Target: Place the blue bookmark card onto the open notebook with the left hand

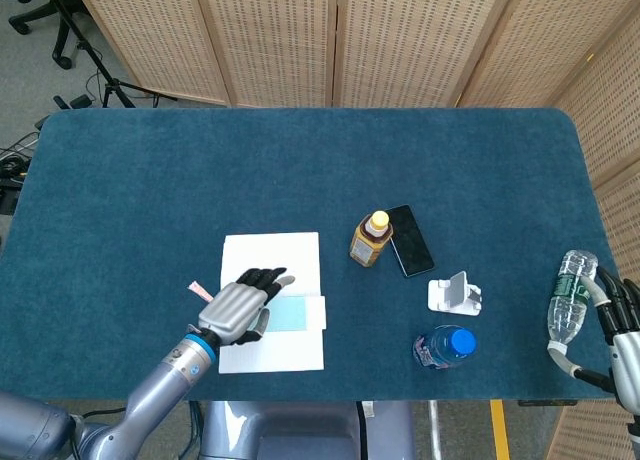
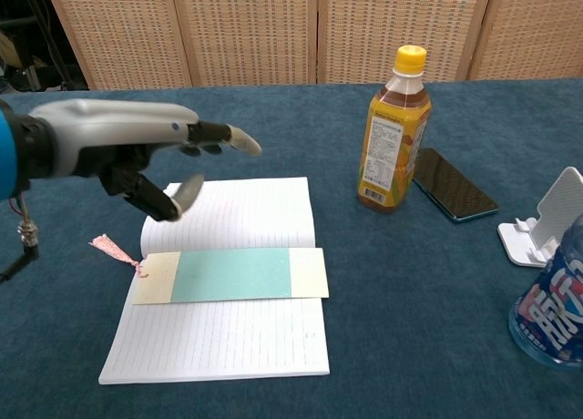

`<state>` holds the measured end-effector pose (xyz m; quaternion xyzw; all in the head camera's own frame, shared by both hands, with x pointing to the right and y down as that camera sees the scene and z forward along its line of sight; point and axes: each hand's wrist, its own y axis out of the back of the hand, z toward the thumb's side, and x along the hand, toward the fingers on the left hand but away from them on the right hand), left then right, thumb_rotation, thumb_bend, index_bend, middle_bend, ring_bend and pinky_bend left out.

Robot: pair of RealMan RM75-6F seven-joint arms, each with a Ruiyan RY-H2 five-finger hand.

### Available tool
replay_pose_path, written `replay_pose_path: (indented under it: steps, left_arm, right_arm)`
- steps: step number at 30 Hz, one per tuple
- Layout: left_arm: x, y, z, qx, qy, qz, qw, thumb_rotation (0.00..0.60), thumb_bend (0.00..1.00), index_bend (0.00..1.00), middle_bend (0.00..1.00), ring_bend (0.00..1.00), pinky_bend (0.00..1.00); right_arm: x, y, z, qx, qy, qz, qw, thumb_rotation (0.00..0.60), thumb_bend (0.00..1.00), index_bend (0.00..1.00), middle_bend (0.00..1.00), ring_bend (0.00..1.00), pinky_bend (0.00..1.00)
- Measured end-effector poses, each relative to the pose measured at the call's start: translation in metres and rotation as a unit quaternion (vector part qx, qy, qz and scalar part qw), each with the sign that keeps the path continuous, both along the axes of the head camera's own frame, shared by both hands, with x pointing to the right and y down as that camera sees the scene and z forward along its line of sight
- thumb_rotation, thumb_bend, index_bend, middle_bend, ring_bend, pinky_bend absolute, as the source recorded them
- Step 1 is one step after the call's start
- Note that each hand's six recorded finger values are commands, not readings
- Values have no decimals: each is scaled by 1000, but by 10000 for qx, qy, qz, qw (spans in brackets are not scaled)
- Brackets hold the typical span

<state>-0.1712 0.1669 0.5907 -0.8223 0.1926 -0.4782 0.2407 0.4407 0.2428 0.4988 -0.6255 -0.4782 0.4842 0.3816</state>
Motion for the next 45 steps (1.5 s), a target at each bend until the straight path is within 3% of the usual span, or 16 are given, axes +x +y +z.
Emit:
replay_pose_path:
  steps: [5,13,21,33,45]
  left_arm:
    - [-31,-9,-8,687,-156,-98,9975,600,626,0,0,0,70]
    - [-99,-5,-16,1698,-441,-460,9834,600,327,0,0,0,70]
    - [-166,10,-19,2562,-988,-718,9589,600,249,0,0,0,70]
    - [-217,34,-19,3084,-1488,-1037,9338,600,247,0,0,0,70]
    - [-239,47,-16,3069,-1569,-1309,9296,600,247,0,0,0,70]
  right_arm:
    - [-2,0,2,-16,42,-17,10000,600,0,0,0,0,0]
    - [-6,0,6,-71,139,-56,9999,600,0,0,0,0,0]
    - [-12,1,12,-118,260,-143,9995,600,0,0,0,0,0]
    - [-16,4,18,-186,427,-212,9987,600,0,0,0,0,0]
    - [-21,4,24,-248,494,-260,9981,600,0,0,0,0,0]
